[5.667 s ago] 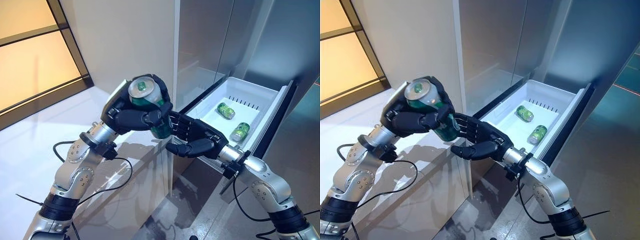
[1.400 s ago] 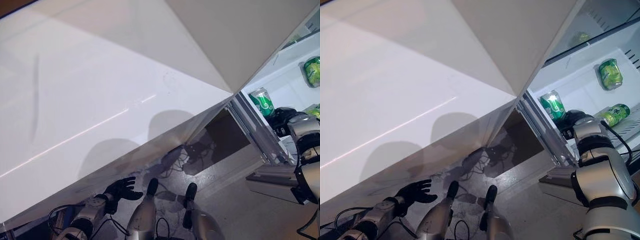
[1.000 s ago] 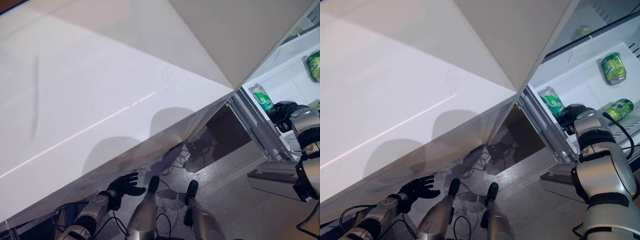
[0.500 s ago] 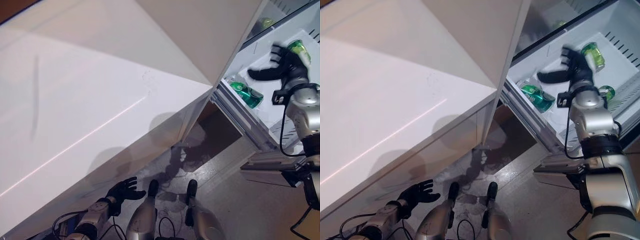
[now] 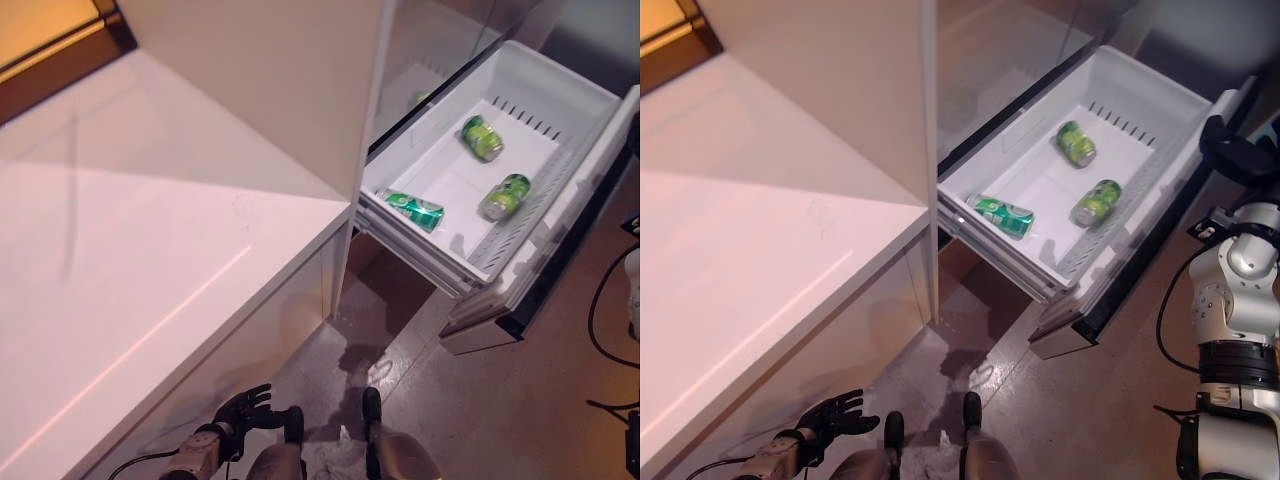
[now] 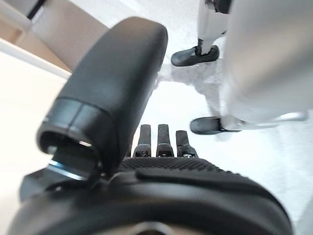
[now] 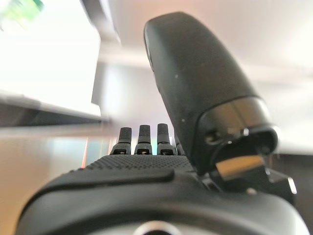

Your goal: Put drinks into fridge and close the fridge

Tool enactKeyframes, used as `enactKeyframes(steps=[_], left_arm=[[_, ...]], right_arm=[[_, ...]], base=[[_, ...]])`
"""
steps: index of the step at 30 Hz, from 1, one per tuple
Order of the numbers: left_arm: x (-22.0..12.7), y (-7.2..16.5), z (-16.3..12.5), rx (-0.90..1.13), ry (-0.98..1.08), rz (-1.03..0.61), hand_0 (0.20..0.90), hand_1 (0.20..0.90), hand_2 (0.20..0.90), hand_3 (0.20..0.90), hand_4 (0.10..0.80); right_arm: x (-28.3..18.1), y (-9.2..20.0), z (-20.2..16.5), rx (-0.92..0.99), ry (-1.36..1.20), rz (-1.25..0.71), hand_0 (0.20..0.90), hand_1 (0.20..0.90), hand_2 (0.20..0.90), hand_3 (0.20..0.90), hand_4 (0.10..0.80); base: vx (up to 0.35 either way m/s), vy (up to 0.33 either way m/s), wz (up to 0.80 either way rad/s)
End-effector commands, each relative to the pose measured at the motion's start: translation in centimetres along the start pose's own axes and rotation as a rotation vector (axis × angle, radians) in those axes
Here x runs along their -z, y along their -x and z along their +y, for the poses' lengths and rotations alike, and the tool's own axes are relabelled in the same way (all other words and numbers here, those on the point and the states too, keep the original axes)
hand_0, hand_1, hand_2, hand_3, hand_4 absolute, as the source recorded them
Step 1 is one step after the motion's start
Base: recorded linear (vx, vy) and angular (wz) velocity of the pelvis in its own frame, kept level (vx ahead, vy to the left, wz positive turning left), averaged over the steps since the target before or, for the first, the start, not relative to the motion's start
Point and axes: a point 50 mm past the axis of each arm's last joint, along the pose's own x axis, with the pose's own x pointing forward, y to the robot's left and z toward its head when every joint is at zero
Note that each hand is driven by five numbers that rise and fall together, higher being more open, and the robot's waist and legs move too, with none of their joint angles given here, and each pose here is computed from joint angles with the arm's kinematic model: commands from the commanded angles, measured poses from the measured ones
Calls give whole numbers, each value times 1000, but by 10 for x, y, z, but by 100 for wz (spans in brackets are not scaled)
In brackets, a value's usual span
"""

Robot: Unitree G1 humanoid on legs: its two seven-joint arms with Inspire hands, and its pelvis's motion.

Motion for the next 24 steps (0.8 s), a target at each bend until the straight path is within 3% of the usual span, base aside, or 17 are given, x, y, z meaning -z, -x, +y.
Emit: enactKeyframes(steps=[1,7,13,24], left_arm=[[10,1,-1,12,-111,56,900,900,900,900,800],[15,0,-10,57,-144,82,900,900,900,900,800],[16,1,-16,70,-176,61,900,900,900,900,800],[-30,-4,-8,-20,-125,-108,900,900,900,900,800]], right_arm=[[-15,0,0,57,-139,-112,900,900,900,900,800],[25,16,9,9,-81,63,900,900,900,900,800],[46,15,8,-46,-119,195,900,900,900,900,800],[40,13,67,-375,-386,353,900,900,900,900,800]], base=[[97,-54,-5],[112,-18,0],[-25,-8,6],[-153,49,-4]])
